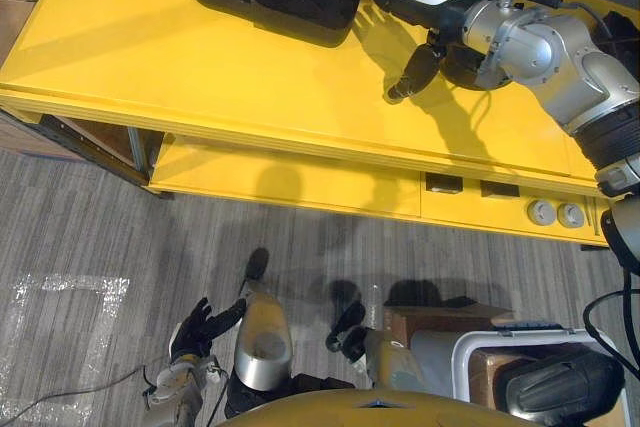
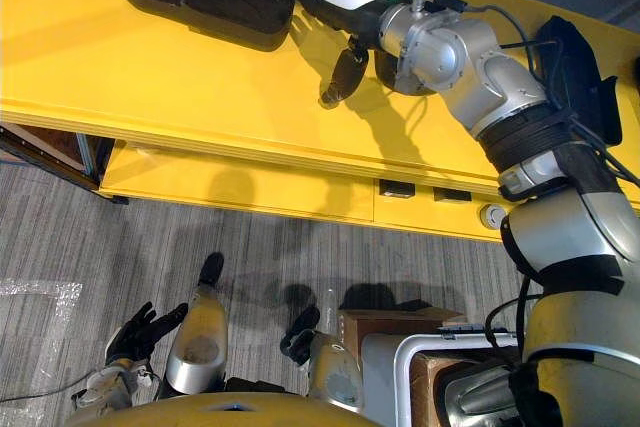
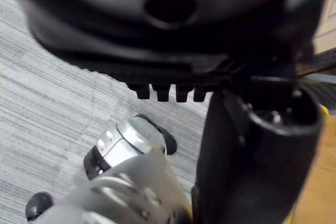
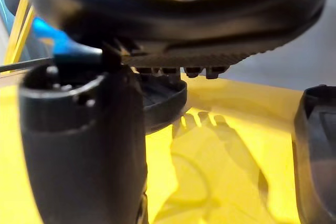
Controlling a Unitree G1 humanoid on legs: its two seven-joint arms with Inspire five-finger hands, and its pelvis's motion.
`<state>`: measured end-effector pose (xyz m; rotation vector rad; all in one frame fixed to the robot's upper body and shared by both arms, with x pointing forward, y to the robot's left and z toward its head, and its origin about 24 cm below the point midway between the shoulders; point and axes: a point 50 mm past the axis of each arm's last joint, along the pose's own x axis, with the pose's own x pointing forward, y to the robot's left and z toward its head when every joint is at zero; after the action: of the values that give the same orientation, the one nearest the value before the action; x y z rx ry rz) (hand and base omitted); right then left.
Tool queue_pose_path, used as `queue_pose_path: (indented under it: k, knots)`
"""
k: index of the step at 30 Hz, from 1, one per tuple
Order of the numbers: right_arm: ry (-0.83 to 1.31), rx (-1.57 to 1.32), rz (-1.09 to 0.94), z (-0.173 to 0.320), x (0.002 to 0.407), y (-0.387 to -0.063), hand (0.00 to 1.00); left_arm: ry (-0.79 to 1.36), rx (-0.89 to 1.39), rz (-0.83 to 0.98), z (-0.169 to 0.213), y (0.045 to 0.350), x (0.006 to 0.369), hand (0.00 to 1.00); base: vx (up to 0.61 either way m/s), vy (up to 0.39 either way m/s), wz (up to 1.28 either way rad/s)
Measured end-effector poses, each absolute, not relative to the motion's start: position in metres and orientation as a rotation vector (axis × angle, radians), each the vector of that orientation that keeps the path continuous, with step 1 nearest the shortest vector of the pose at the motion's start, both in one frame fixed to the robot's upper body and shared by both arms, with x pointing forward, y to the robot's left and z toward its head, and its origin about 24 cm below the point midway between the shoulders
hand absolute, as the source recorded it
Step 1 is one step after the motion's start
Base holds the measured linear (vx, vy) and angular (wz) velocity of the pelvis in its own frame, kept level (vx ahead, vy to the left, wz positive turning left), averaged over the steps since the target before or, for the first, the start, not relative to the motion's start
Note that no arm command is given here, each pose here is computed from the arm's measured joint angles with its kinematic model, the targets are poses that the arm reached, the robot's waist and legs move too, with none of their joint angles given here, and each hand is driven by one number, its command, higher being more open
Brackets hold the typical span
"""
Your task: Walk over and take three plastic housings, then place them on the shelf
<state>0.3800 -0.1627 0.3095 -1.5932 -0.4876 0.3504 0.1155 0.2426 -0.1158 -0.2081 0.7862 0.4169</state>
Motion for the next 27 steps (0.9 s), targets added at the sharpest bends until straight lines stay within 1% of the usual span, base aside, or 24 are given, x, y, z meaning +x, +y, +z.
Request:
queue_pose_path:
  k: [5,14,18,23,27]
  knots:
    - [-0.52,-1.595,0.29,0.33,0.381,-0.167,1.0,0.784,-0.212,0.403,-0.116,0.24,0.116,1.0,-0.02,-0.018,0.14]
    - [-0.601,-1.591,0.263,0.334,0.38,-0.166,1.0,0.779,-0.218,0.395,-0.116,0.239,0.117,1.0,0.01,-0.031,0.09]
    - [-0.641,-1.602,0.258,0.344,0.377,-0.162,1.0,0.774,-0.215,0.386,-0.115,0.238,0.119,1.0,-0.01,-0.04,0.03]
    - [-0.63,-1.609,0.26,0.344,0.377,-0.162,1.0,0.765,-0.21,0.375,-0.113,0.238,0.121,1.0,-0.02,-0.026,0.03]
    - [-0.586,-1.645,0.305,0.336,0.38,-0.16,1.0,0.766,-0.208,0.374,-0.113,0.238,0.121,1.0,0.0,0.0,0.0]
